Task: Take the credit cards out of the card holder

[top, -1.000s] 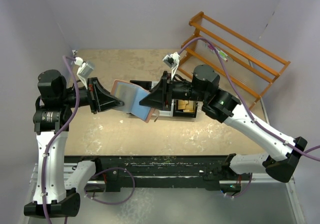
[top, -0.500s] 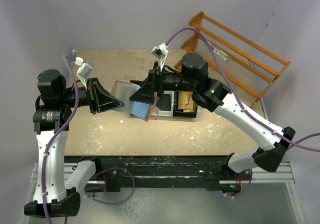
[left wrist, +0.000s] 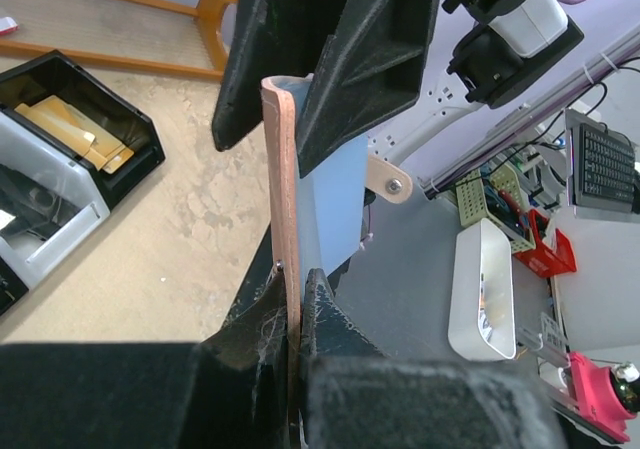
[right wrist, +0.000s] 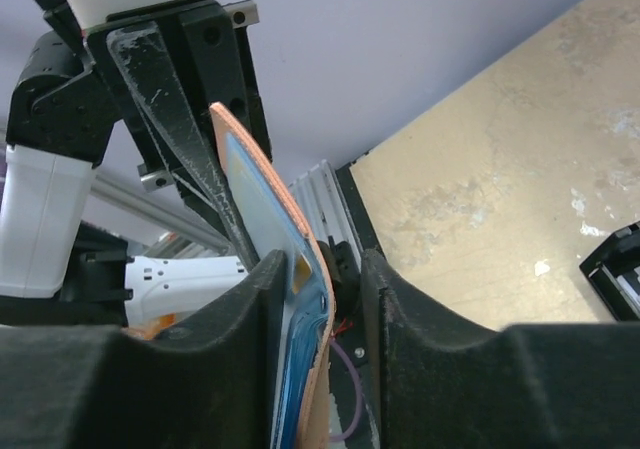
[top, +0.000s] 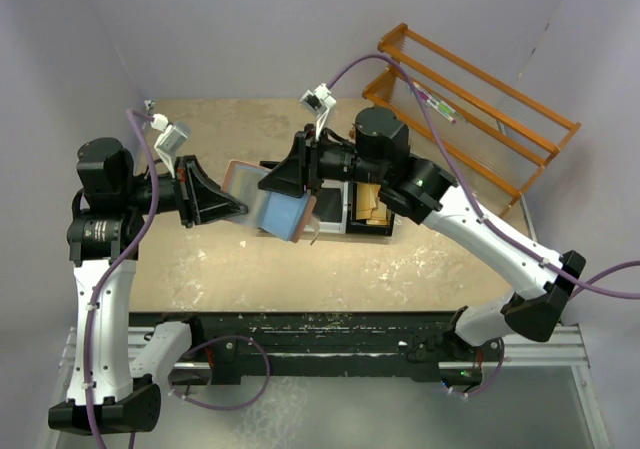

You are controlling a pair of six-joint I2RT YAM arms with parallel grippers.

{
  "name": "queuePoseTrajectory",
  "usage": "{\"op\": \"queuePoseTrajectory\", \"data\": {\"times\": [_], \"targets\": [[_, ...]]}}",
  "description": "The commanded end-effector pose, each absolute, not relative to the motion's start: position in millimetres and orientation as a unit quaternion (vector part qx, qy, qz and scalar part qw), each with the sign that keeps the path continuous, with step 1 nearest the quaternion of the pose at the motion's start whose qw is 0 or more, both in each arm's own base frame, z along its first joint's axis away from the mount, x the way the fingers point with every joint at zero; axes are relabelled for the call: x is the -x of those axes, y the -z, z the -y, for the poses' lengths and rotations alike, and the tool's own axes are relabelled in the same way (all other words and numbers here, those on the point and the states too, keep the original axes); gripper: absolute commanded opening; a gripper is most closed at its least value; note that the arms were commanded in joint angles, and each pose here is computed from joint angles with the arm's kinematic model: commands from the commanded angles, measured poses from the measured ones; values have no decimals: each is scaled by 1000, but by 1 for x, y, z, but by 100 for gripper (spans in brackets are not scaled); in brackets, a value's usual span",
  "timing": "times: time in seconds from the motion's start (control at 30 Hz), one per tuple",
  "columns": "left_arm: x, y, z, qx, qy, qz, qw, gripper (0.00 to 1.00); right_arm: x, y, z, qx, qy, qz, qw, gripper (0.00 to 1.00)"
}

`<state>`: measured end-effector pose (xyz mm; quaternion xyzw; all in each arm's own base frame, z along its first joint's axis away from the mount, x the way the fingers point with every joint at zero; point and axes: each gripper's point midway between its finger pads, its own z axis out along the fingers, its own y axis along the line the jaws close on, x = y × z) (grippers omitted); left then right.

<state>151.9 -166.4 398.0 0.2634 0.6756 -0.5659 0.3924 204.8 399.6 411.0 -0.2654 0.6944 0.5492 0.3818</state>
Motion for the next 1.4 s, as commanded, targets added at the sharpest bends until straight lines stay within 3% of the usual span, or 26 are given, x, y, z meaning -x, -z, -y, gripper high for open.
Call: {"op": "queuePoseTrajectory", "data": {"times": [0.0,0.07,0.17,0.27,0.4,0.5,0.6,0.8,1.03,1.27,1.37], "targets": [[-133,-419,169,-306,576,-645,398,0,-207,-432,-388,255,-551,-671,427,31],[-133,-420,169,-304,577,-646,397,0,-198,-440,-387,262,-570,-653,425,17],[-133,-423,169,-303,578,-646,396,1,-187,-445,-383,274,-585,-635,424,5],[-131,-426,169,-301,583,-646,391,8,-178,-449,-378,283,-596,-621,424,2],[-125,-431,170,-300,596,-643,375,38,-169,-444,-374,289,-600,-622,411,0],[-122,-434,170,-303,602,-641,368,43,-167,-444,-372,291,-600,-621,411,0],[-122,-435,170,-304,602,-640,368,42,-165,-445,-370,293,-601,-619,412,0],[-128,-430,170,-300,604,-643,363,22,-160,-449,-367,298,-605,-613,411,0],[-120,-440,169,-315,612,-633,354,18,-153,-447,-361,306,-606,-607,412,0],[-137,-434,169,-290,576,-652,398,0,-144,-457,-360,314,-626,-587,405,1],[-149,-427,167,-275,549,-667,422,0,-143,-462,-361,312,-633,-582,405,1]]}}
